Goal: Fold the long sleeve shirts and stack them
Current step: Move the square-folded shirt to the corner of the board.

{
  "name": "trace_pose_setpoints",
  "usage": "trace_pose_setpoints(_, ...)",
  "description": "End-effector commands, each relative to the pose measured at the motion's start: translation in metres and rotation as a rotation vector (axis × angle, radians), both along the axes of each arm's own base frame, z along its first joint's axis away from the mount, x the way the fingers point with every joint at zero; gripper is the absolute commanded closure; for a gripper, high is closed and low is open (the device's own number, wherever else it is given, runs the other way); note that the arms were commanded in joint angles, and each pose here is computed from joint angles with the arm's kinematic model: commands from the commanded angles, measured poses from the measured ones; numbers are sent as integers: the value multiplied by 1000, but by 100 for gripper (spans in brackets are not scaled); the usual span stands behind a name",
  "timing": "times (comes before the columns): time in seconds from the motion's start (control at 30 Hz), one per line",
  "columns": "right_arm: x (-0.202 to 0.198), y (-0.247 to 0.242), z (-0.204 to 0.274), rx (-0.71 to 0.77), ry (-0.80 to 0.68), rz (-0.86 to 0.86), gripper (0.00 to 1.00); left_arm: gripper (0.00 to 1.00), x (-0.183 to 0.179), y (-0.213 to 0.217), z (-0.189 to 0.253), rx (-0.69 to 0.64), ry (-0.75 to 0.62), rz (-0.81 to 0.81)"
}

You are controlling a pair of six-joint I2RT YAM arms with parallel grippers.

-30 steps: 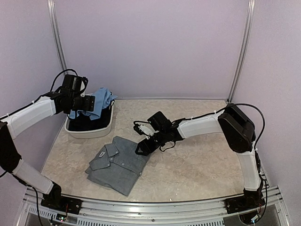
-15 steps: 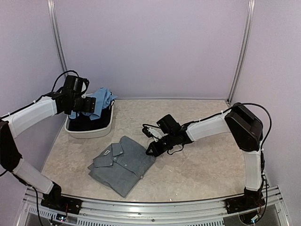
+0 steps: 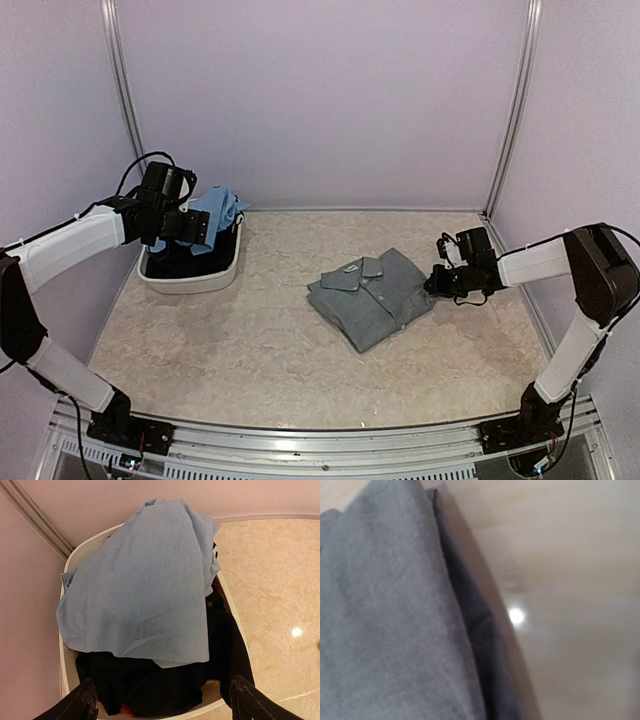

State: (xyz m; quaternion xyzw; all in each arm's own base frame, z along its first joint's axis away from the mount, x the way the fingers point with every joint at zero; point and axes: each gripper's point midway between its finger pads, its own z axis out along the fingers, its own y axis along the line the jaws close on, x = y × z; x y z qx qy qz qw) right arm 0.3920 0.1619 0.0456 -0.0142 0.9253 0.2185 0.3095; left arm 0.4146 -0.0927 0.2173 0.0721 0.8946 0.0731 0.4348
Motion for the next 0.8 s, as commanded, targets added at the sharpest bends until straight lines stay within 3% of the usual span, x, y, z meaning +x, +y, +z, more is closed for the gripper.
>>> trace_pose_setpoints(0.0,14,-71,8,9,-42,-247,100,13,1,-5,1,13,4,-16)
trace_pose_setpoints(0.37,58,-185,23,29,-104,-583,100,13,2,-11,-2,9,17,-32)
trace_pose_setpoints(0.77,98,-259,31,14,-151,-761,100,13,3,-13,-8,8,32,-39)
